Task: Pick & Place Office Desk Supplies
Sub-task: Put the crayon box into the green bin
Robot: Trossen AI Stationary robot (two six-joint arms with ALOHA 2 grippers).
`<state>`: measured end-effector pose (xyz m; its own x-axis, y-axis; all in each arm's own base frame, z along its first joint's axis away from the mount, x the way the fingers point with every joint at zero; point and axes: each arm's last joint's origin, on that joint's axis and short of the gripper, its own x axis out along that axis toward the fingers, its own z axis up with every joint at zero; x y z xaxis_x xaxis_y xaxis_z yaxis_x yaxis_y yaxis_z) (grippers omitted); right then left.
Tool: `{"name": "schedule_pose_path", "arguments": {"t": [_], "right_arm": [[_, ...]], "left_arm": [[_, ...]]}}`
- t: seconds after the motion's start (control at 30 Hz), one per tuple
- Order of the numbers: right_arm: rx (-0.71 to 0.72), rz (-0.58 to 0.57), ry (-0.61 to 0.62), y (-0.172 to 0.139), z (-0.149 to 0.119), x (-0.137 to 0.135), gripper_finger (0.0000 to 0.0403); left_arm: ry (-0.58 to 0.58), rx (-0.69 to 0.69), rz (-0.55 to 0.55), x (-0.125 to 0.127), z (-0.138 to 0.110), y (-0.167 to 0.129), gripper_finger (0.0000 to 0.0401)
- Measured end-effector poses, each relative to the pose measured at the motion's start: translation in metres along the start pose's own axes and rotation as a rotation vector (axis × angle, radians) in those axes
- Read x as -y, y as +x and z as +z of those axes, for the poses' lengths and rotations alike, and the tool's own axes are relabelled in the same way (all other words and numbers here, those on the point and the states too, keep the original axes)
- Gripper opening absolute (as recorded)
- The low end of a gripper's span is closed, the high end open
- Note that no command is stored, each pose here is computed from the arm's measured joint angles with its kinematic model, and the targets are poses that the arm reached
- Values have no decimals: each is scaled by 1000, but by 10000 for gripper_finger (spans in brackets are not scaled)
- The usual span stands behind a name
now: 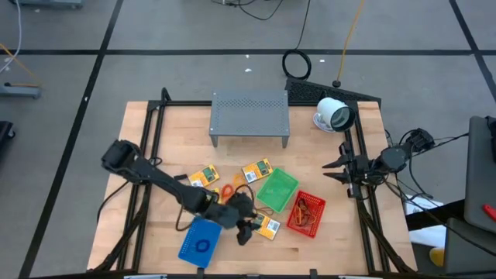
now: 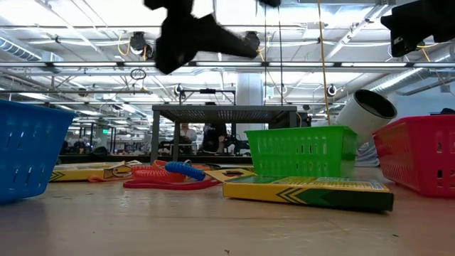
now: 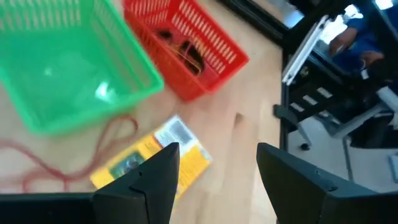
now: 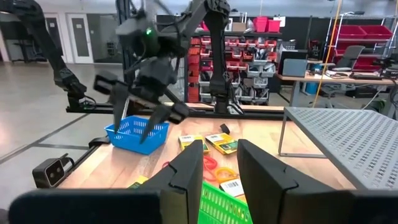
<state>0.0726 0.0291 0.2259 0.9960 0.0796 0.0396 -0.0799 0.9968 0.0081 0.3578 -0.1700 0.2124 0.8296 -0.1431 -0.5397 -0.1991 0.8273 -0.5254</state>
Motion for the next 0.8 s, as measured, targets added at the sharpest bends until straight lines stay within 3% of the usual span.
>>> {"name": "schedule_pose_path", "arguments": {"t": [0.13, 0.3, 0.53, 0.8], "right_arm": [[1, 0, 0, 0, 0, 0, 93], [1, 0, 1, 0, 0, 0, 95], [1, 0, 1, 0, 0, 0, 95], [1, 0, 1, 0, 0, 0, 92]], "left_arm": [[-106, 22, 55, 8, -14, -6, 225], [-239, 14, 168, 0, -21, -7, 225], [-369, -195, 69, -27, -1, 8, 225], [-421, -261, 92, -49, 6, 22, 225]]}}
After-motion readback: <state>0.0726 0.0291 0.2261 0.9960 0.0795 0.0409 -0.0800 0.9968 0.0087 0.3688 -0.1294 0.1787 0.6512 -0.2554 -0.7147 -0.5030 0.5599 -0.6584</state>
